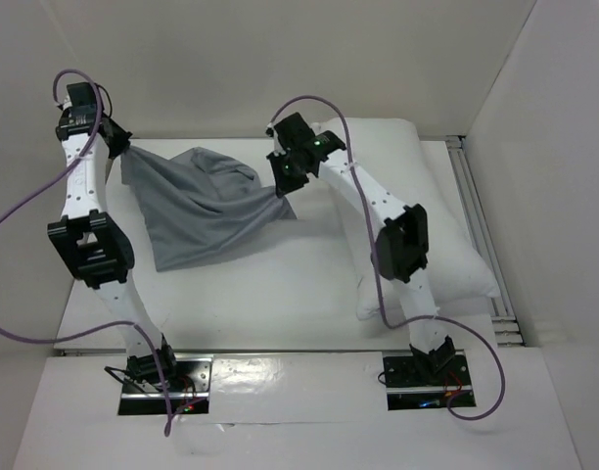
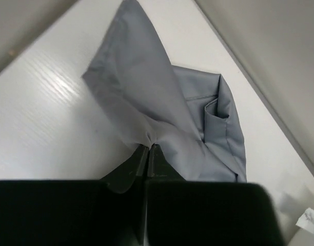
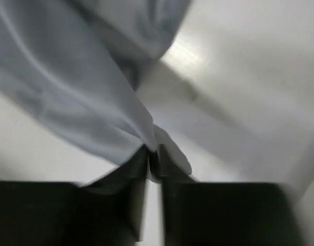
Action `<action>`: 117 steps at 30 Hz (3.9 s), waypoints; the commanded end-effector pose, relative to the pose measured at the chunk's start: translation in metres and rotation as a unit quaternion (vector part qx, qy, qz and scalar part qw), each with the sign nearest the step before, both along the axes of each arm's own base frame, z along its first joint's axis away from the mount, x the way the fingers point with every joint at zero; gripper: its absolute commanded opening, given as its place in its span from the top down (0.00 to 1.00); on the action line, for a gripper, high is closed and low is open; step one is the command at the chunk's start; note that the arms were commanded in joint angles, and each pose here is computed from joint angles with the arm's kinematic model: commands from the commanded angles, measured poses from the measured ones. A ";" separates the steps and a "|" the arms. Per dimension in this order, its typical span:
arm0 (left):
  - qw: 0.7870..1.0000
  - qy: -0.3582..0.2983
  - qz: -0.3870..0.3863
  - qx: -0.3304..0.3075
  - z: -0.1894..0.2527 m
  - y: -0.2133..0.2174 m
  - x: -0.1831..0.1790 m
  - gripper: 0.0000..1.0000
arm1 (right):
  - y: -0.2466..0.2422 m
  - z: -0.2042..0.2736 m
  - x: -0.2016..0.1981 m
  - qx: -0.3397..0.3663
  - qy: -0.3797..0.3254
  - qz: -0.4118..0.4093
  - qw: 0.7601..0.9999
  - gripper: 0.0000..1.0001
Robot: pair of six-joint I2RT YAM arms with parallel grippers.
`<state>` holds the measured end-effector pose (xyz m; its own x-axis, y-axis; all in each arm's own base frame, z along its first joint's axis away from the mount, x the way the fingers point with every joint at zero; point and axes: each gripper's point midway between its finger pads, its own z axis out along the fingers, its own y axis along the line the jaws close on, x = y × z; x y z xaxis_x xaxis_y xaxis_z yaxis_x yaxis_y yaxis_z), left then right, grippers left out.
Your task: Put the pillow into the pillowcase
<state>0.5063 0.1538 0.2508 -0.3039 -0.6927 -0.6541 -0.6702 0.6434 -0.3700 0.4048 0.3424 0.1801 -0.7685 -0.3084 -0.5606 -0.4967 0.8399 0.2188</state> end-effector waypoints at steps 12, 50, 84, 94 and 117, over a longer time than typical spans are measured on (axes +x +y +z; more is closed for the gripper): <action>0.983 0.083 -0.133 0.094 -0.013 -0.093 -0.051 0.28 | -0.013 -0.015 0.050 0.148 0.012 -0.065 0.987 0.18; 0.878 0.322 -0.265 0.233 -0.189 -0.253 -0.149 1.00 | -0.076 -0.014 -0.089 0.051 0.048 -0.115 0.991 0.14; 0.862 0.169 -0.473 -0.070 -0.018 -0.306 -0.150 1.00 | 0.051 -0.065 -0.026 0.162 -0.014 0.021 0.986 0.92; 0.894 0.120 -0.430 -0.042 0.020 -0.269 -0.141 1.00 | -0.026 0.011 -0.076 0.123 -0.094 0.000 0.988 1.00; 0.895 0.206 -0.395 0.014 -0.060 -0.254 -0.117 0.42 | -0.040 0.041 0.041 0.115 -0.120 -0.076 0.983 1.00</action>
